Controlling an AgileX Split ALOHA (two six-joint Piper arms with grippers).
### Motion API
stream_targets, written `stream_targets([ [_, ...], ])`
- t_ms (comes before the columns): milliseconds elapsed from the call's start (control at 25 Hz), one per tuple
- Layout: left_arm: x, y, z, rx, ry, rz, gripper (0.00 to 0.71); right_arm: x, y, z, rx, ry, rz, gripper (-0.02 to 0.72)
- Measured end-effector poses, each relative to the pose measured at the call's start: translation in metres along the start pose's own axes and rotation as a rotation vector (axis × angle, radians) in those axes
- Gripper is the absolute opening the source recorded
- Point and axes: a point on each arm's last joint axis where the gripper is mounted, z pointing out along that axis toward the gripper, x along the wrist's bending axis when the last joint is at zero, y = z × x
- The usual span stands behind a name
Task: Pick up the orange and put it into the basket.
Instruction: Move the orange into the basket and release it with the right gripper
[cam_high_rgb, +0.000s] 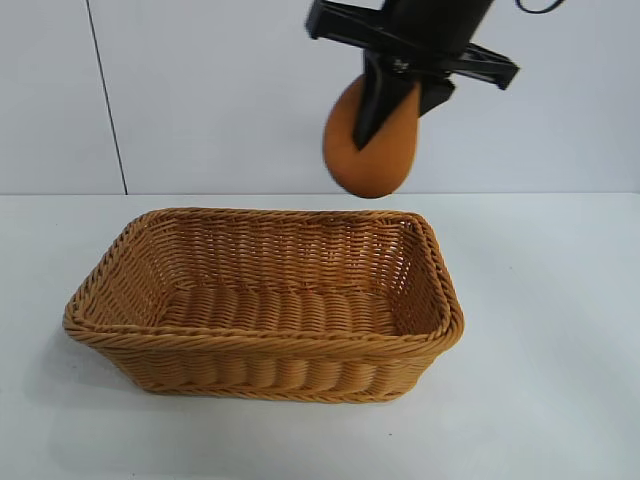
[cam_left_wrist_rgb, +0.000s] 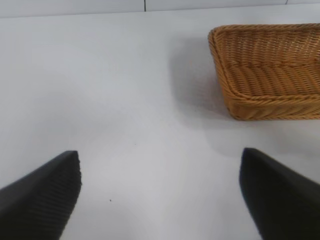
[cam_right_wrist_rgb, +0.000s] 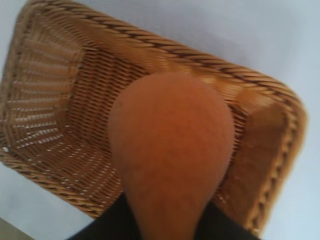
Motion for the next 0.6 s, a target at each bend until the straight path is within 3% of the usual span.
stream_targets([
  [240, 0.0, 0.0, 0.0, 0.0, 0.0, 0.0, 0.612, -0.012, -0.003, 0.067, 0.034, -0.022, 0.021, 0.076],
  [360, 0.0, 0.0, 0.0, 0.0, 0.0, 0.0, 0.612, -0.016, -0.009, 0.087, 0.076, -0.03, 0.03, 0.248],
  [480, 0.0, 0.0, 0.0, 0.0, 0.0, 0.0, 0.612, -0.017, -0.01, 0.088, 0.09, -0.032, 0.029, 0.499],
  [600, 0.0, 0.0, 0.0, 0.0, 0.0, 0.0, 0.612, -0.015, -0.003, 0.079, 0.087, -0.042, 0.006, 0.647],
])
